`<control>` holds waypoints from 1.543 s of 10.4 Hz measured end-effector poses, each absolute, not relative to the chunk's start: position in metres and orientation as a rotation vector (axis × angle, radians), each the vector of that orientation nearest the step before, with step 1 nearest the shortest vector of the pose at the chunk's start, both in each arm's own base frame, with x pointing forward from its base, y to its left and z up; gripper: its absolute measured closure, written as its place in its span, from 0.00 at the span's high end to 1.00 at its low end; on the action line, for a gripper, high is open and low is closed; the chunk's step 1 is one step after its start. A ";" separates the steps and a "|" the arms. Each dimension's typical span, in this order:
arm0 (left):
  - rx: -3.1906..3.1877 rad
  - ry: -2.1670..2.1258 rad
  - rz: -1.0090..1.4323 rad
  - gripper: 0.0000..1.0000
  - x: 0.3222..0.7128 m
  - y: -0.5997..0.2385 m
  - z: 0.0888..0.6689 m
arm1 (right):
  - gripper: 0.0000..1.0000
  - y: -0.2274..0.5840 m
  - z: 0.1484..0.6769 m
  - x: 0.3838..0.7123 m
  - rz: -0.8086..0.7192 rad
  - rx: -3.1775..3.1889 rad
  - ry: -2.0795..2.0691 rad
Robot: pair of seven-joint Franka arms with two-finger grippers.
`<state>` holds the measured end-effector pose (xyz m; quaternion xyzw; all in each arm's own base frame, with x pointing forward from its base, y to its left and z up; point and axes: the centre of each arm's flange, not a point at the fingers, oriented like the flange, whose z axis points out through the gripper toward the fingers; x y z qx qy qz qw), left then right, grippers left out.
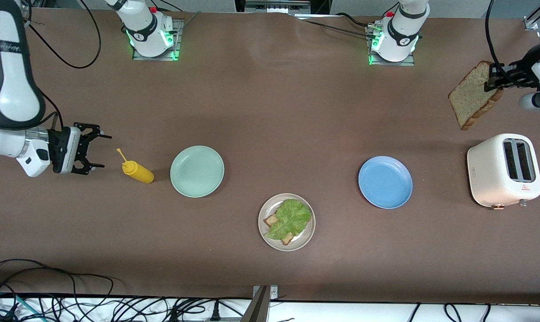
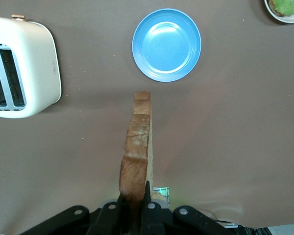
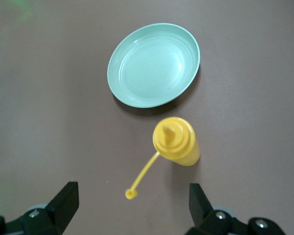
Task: Make sandwich on beige plate with both arms
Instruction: 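Grasp the yellow squeeze bottle with the right gripper, then carry the yellow bottle over the sandwich and tilt it with the right gripper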
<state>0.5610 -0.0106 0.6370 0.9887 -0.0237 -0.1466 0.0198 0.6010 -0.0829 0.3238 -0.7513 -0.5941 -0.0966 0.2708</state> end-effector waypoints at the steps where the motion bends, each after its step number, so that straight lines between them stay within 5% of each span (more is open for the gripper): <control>1: 3.054 -0.069 -0.451 0.09 0.570 -0.006 0.626 | 1.00 -0.100 0.304 0.597 -0.308 -1.939 -1.616; 9: 3.009 -0.033 -0.463 0.09 0.596 0.016 0.590 | 1.00 -0.118 0.158 0.615 -0.656 -1.536 -1.650; 16: 2.985 -0.033 -0.487 0.09 0.605 0.020 0.571 | 0.97 -0.062 0.110 0.624 -0.751 -1.511 -1.571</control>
